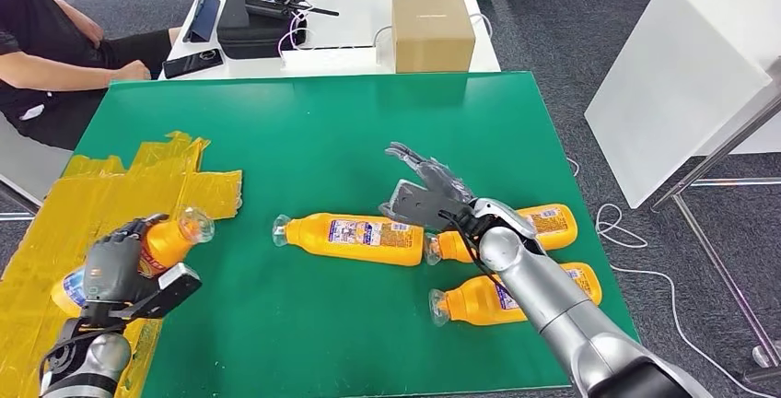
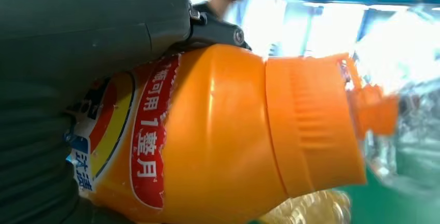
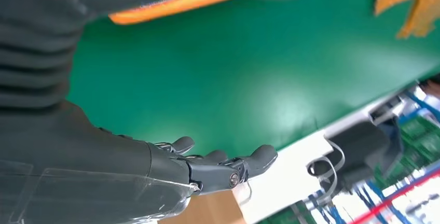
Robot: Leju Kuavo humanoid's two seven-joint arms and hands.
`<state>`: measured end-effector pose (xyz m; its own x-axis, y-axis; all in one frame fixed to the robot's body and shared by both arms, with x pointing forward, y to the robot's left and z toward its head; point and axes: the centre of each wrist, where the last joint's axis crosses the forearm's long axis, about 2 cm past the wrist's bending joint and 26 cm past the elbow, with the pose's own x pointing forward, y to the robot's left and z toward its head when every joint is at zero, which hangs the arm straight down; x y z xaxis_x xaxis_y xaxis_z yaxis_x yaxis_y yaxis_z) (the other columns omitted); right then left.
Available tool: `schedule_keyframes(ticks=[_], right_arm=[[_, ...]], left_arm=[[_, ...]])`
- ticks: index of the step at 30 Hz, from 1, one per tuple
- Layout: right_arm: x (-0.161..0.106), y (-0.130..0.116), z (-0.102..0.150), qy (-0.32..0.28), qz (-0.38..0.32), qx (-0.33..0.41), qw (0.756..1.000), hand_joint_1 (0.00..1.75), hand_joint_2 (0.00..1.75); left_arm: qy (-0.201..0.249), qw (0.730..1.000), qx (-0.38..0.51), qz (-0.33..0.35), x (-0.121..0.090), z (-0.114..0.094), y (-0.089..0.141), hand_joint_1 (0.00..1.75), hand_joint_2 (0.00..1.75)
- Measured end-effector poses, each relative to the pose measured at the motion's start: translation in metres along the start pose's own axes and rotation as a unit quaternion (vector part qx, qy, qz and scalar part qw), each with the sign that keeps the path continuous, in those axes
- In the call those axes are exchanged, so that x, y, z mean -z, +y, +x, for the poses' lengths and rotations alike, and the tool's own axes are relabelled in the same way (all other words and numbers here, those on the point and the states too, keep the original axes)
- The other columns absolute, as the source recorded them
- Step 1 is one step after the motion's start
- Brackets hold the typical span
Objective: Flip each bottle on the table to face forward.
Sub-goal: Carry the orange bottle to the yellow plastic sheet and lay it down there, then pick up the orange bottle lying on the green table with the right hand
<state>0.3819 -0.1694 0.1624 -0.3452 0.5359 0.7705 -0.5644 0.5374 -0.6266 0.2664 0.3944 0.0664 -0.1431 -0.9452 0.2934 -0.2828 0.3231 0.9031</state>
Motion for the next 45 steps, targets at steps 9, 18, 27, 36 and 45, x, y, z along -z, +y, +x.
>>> schedule_keyframes(ticks=[9, 18, 27, 36, 45], right_arm=[[0.006, 0.007, -0.010, 0.035, 0.048, -0.005, 0.998, 0.00, 1.75], [0.015, 0.025, -0.015, 0.070, 0.101, -0.017, 0.992, 0.00, 1.75], [0.029, 0.058, -0.005, 0.105, 0.134, -0.056, 0.984, 0.00, 1.75], [0.041, 0.076, 0.008, 0.144, 0.144, -0.141, 0.969, 0.24, 1.75], [0.044, 0.097, 0.013, 0.190, 0.171, -0.260, 0.931, 1.75, 1.75]], left_arm=[[-0.031, 0.996, 0.033, -0.075, -0.003, -0.007, -0.019, 0.00, 0.87], [-0.078, 0.982, 0.042, -0.166, -0.006, -0.019, -0.023, 0.00, 0.00], [-0.114, 0.976, -0.068, -0.174, 0.002, -0.002, -0.027, 0.00, 0.00], [-0.145, 0.944, -0.259, -0.142, 0.015, 0.034, -0.027, 0.00, 0.00], [-0.183, 0.842, -0.497, -0.098, 0.035, 0.081, -0.012, 0.00, 0.00]])
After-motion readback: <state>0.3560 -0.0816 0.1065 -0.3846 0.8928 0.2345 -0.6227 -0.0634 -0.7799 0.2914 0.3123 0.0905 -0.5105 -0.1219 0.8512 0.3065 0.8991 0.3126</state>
